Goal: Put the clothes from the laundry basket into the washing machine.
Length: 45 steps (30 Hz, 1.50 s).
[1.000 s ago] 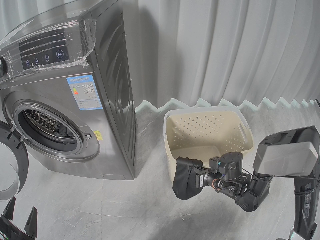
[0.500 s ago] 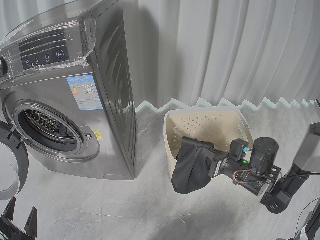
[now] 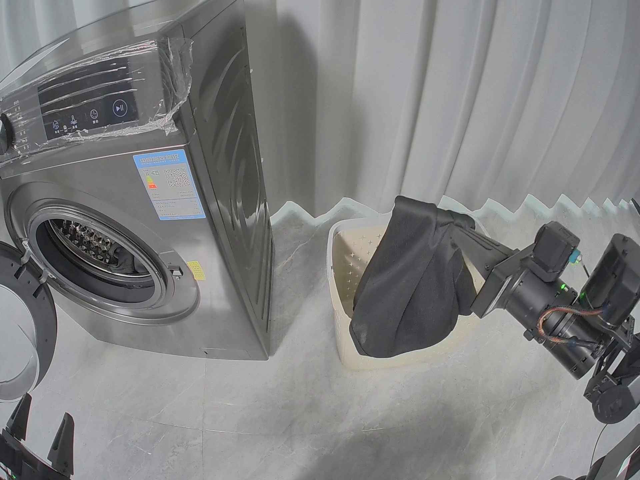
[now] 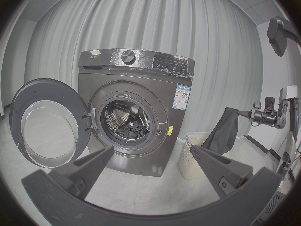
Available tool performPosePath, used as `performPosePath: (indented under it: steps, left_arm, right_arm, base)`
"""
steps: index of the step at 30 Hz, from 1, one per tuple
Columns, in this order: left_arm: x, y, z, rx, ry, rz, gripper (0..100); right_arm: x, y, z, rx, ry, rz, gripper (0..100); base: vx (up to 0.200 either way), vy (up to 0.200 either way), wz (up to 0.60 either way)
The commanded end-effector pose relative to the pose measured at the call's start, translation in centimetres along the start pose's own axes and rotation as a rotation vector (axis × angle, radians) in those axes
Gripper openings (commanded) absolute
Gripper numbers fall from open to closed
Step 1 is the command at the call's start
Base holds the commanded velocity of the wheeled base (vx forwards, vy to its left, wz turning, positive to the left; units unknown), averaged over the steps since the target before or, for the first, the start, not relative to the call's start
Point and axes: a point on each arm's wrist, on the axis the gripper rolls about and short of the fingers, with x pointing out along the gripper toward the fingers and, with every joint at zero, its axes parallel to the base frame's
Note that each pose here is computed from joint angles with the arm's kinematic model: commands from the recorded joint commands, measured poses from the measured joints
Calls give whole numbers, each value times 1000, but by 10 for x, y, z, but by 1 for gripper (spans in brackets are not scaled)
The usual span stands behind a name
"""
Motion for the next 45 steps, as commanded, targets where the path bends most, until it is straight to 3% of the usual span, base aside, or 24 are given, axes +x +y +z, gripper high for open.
performPosePath:
  steps: [1, 8, 13, 19, 45]
  left_arm:
    - [0, 1, -5, 3, 2, 1, 100]
    - [0, 1, -5, 3, 2, 1, 100]
    - [0, 1, -5, -3, 1, 4, 100]
    - [0, 1, -5, -3, 1, 7, 100]
    - [0, 2, -5, 0, -2, 34, 100]
  right_arm:
    - [-10, -2, 21, -7, -68, -6, 0]
    - [-12, 0, 20, -15, -66, -86, 0]
    - [-13, 0, 17, -14, -53, -92, 0]
    - [-17, -1, 12, -17, -31, -91, 0]
    - [-16, 5, 8, -8, -17, -67, 0]
  base:
    - [0, 0, 0]
    - [-114, 0, 0]
    - [-200, 0, 0]
    - [0, 0, 0]
    - [0, 200, 0]
